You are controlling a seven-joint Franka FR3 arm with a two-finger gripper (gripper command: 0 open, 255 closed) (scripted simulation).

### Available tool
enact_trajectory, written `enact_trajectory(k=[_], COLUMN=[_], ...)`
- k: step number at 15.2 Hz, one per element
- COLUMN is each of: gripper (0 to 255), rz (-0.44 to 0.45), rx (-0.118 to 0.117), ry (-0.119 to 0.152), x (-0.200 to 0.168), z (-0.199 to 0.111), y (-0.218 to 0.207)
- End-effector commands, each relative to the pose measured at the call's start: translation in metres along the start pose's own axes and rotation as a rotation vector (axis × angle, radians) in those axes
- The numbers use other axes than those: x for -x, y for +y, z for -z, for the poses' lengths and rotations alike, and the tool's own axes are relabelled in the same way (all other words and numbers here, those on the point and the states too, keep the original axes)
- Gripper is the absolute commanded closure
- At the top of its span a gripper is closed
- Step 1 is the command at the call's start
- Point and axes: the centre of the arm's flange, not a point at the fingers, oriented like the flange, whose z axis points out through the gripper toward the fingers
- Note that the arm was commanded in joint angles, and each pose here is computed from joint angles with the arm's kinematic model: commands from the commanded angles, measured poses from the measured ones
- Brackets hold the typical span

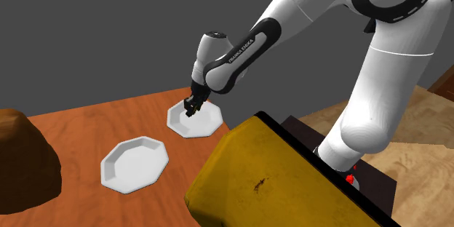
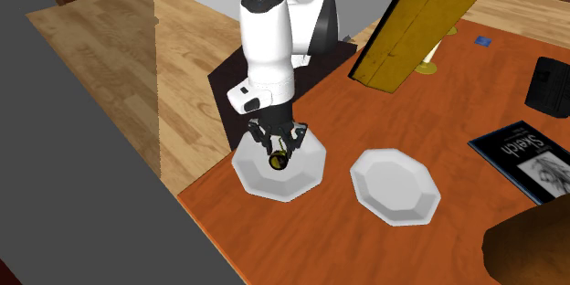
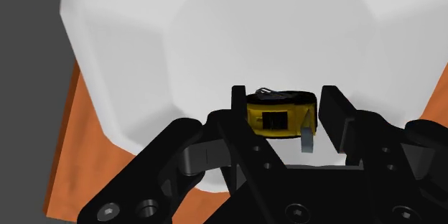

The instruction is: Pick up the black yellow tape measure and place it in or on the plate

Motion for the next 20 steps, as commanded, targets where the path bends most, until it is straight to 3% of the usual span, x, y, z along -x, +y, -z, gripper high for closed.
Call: enact_trajectory(k=[1, 3, 4, 9, 13, 20], gripper=[255, 255, 0, 0, 0, 0], rz=[-0.001, -0.001, -0.001, -0.001, -0.001, -0.001], rx=[0.001, 0.001, 0.001, 0.001, 0.001, 0.001], ry=[-0.016, -0.016, -0.016, -0.016, -0.016, -0.016], x=[0.004, 0.004, 0.005, 0.004, 0.004, 0.004], z=[-0.005, -0.005, -0.005, -0.005, 0.045, 0.045], y=[0.001, 0.001, 0.000, 0.001, 0.001, 0.001])
